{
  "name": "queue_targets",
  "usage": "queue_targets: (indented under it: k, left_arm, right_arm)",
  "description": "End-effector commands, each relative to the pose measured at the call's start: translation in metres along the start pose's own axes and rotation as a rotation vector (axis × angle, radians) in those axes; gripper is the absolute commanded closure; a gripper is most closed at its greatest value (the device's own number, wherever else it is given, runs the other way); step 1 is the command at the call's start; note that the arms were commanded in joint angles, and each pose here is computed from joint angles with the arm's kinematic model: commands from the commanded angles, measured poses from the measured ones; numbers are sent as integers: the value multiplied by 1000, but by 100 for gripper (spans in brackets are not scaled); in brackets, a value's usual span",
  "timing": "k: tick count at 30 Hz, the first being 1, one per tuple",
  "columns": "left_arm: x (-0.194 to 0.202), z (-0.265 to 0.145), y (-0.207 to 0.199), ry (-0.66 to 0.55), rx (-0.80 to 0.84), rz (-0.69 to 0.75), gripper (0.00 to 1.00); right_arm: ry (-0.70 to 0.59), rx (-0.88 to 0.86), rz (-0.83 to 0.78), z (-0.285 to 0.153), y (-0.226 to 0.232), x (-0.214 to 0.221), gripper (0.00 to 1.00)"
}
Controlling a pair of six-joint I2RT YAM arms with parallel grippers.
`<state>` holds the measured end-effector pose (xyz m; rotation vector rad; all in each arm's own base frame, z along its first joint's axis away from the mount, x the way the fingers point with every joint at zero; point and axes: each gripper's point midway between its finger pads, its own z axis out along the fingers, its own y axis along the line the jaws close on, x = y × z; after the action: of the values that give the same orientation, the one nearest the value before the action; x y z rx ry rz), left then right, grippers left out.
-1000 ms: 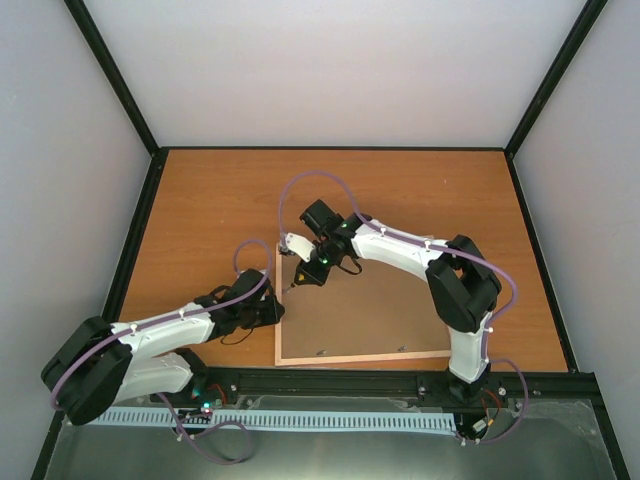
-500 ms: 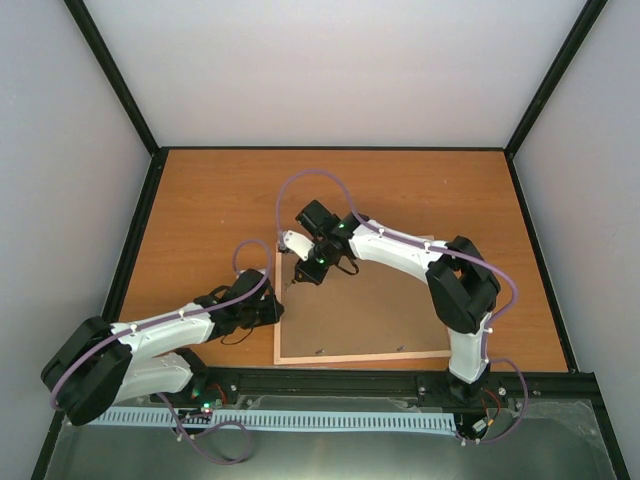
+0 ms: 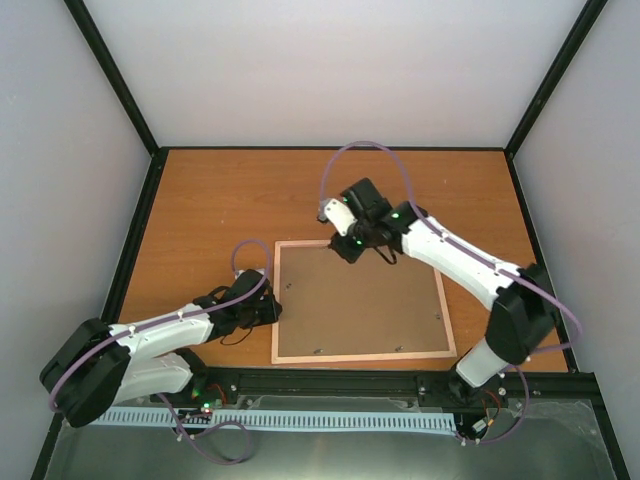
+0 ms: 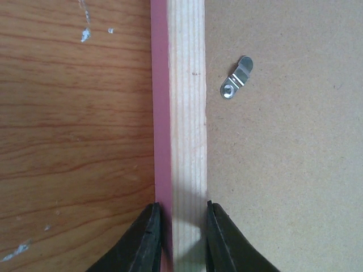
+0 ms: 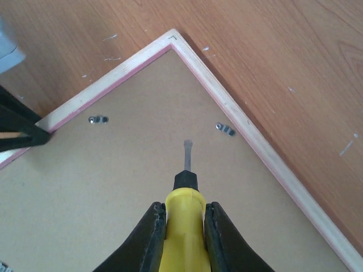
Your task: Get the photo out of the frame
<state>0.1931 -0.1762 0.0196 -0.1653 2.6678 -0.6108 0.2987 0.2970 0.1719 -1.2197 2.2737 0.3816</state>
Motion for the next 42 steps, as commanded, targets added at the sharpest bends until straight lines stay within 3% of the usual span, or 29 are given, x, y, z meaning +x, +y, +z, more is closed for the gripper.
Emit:
queue_targets:
  k: [1, 7, 11, 14, 24, 29, 33, 35, 42]
  left_arm:
    - [-9, -3, 0, -25, -35, -43, 99]
    - [-39, 4, -9, -96, -60, -37, 99]
    - [-58, 14, -16, -94, -77, 12, 99]
    - [-77, 20, -26, -108, -56, 35, 99]
    - [-95, 41, -59, -73, 41, 177, 99]
    - [-104, 14, -75, -121, 100, 234, 85]
    - [-106, -11, -80, -125, 93, 309, 54]
    - [-109, -23, -87, -142, 115, 349, 44]
    - [-122, -57, -124, -223, 239, 553, 39]
  right_arm:
    - [-23, -9, 39, -15, -21, 29, 97]
    - [-140, -1, 79, -51, -49, 50, 97]
    - [-213, 170, 49, -69, -71, 56, 97]
    - [-272, 154, 73, -80, -74, 54, 97]
    - [-227, 78, 60, -55, -63, 78, 97]
    - [-210, 88, 78, -50, -67, 80, 97]
    - [-233, 37, 67, -53, -57, 76, 97]
    - [-243, 27, 66, -56, -55, 73, 97]
    - [-259, -17, 59, -58, -47, 70, 97]
